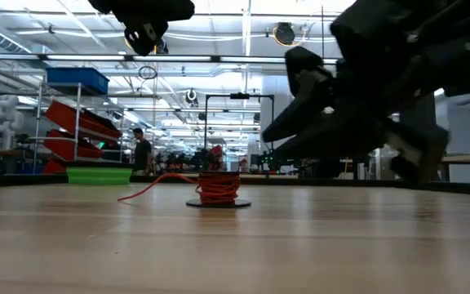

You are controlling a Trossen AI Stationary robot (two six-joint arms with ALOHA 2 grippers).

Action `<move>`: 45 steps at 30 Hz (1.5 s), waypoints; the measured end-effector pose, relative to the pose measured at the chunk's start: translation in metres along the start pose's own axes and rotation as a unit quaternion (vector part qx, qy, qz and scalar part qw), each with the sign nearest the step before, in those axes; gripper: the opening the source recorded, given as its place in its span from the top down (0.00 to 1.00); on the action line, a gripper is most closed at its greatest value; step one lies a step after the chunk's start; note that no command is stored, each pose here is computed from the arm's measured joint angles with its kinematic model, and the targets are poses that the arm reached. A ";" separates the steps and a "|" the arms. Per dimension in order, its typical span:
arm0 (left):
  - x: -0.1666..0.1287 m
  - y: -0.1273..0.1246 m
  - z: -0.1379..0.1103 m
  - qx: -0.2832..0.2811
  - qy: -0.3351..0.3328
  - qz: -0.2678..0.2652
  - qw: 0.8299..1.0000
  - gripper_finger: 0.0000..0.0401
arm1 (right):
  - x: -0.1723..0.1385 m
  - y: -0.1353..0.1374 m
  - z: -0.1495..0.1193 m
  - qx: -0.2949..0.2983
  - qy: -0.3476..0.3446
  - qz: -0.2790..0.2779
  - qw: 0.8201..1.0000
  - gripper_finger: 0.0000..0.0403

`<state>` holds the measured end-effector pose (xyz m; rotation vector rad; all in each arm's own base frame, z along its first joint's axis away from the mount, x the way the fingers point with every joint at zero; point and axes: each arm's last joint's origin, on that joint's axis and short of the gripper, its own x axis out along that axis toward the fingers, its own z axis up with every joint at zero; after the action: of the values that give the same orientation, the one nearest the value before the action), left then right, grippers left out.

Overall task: Coil cords
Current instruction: Uncoil the red wire from the spool

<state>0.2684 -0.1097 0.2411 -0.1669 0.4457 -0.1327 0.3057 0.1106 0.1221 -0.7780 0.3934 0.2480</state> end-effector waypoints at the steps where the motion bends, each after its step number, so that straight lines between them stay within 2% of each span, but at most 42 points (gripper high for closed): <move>1: 0.000 0.000 0.000 0.000 0.000 0.000 1.000 0.97 | 0.003 0.000 0.001 -0.008 0.011 -0.005 1.000 0.70; 9: 0.000 0.000 0.000 -0.001 -0.001 0.000 1.000 0.97 | 0.012 0.000 0.001 -0.069 0.086 0.007 0.994 0.63; 19: 0.000 0.000 0.000 -0.001 -0.002 -0.001 1.000 0.97 | 0.013 -0.006 0.001 -0.150 0.126 -0.028 0.980 0.63; 40: 0.000 0.000 0.001 -0.002 -0.003 -0.001 1.000 0.97 | 0.014 -0.009 0.002 -0.177 0.108 -0.022 0.978 0.63; 45: 0.000 0.000 0.001 -0.002 -0.003 -0.001 1.000 0.97 | 0.031 -0.004 0.003 -0.193 0.111 -0.008 0.975 0.63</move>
<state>0.2686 -0.1096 0.2418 -0.1710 0.4395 -0.1330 0.3354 0.1122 0.1128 -1.1961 0.5587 0.2255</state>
